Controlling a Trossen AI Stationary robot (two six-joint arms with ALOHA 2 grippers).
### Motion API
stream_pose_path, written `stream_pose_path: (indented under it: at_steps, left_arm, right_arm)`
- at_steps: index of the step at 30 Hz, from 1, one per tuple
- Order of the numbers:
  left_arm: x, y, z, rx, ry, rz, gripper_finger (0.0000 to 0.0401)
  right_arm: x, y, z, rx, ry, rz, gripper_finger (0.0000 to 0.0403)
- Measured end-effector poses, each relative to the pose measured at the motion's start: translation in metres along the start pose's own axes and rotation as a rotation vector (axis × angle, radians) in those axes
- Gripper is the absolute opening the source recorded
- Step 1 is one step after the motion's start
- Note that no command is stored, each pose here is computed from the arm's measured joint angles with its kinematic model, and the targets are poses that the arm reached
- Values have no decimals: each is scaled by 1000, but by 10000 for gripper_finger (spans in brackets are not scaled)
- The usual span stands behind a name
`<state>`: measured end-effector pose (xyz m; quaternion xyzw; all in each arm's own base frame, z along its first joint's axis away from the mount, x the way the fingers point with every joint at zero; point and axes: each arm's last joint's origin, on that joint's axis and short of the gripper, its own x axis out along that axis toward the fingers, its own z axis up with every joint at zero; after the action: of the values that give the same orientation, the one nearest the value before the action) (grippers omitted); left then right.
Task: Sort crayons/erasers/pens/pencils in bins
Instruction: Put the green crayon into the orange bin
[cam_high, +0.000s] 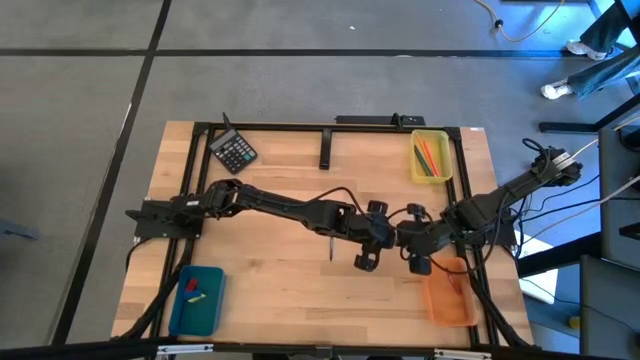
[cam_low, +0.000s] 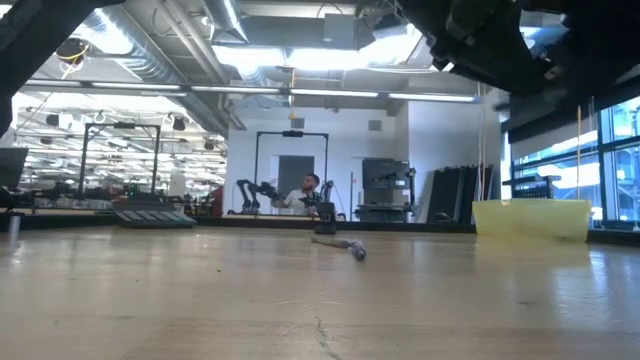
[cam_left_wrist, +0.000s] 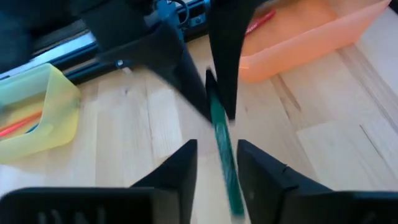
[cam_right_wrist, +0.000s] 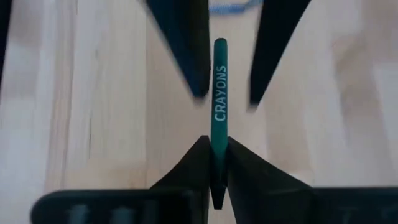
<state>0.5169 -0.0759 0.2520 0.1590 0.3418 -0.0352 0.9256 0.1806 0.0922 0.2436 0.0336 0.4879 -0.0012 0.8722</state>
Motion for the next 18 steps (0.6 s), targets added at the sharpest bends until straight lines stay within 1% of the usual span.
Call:
stream_pose_path:
  at_steps: [2,5,7,10,13,18]
  left_arm:
    - [0,0,-1,0,11,-2,118]
    - [0,-1,-3,-7,36,6,136]
    - [0,0,-4,-33,45,11,142]
    - [0,0,-6,-62,64,10,144]
    - [1,4,-7,-87,65,16,143]
    - [1,4,-8,-102,70,18,142]
  right_arm:
    - [0,-2,-6,22,76,11,42]
    - [-2,-4,-17,109,233,45,36]
    - [-4,-5,-23,177,329,64,36]
    - [-8,-2,-34,256,493,114,44]
    - [-13,2,-43,310,624,155,49]
    - [-20,13,-51,348,773,251,41]
